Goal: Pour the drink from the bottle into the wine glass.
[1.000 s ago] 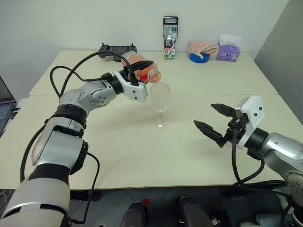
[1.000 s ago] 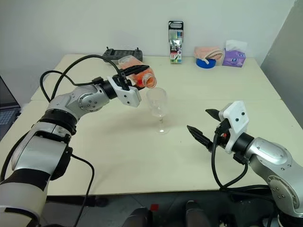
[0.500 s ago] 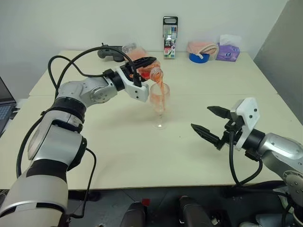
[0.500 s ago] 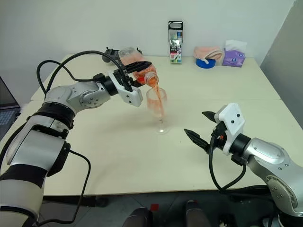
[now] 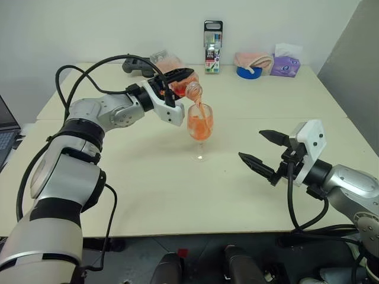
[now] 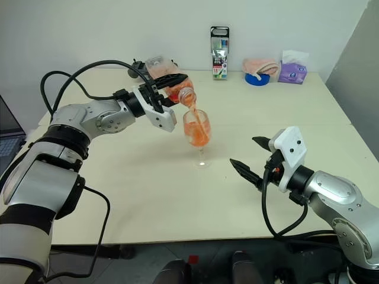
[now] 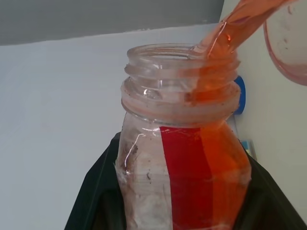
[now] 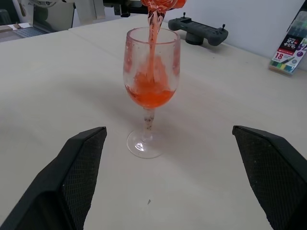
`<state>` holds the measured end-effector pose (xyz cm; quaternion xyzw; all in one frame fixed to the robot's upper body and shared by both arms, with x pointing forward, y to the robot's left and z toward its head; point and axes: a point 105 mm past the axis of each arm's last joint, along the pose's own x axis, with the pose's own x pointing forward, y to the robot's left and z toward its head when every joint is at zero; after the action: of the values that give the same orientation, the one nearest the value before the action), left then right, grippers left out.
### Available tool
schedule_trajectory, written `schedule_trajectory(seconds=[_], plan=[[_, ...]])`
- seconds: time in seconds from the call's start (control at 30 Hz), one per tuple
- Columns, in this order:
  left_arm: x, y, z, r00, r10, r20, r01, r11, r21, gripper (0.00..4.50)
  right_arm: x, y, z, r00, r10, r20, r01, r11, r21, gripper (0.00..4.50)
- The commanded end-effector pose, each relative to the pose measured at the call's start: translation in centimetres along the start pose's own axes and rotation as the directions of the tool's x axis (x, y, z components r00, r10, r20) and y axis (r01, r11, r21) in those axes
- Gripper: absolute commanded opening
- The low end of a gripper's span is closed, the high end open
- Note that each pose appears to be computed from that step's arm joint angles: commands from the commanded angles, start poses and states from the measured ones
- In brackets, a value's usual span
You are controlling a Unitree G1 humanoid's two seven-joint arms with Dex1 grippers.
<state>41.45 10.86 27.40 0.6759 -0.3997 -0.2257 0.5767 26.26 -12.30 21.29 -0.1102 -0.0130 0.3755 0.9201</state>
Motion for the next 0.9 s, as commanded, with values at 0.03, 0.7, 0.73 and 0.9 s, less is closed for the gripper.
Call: schedule_trajectory(seconds=[0.03,0.7,0.73,0.9], plan=[[0.2,2.5,-0.6,0.996,0.085,-0.025,-0.087,0.993,-0.078,1.82,-0.1,-0.2,1.2,0.999,-0.003,0.041,0.005,0.999,-0.044,4.5],[-7.7,-0.4,-7.5,0.83,0.155,-0.536,-0.558,0.204,-0.804,1.82,3.0,1.5,7.3,0.952,0.288,0.107,-0.279,0.956,-0.088,4.5],[-8.9,-1.2,-8.0,0.786,0.129,-0.604,-0.618,0.164,-0.769,1.82,3.3,2.2,7.6,0.939,0.329,0.1,-0.322,0.943,-0.084,4.5],[-12.2,-4.1,-7.7,0.687,0.053,-0.725,-0.726,0.084,-0.682,1.82,5.4,4.0,8.2,0.909,0.406,0.093,-0.4,0.913,-0.078,4.5]])
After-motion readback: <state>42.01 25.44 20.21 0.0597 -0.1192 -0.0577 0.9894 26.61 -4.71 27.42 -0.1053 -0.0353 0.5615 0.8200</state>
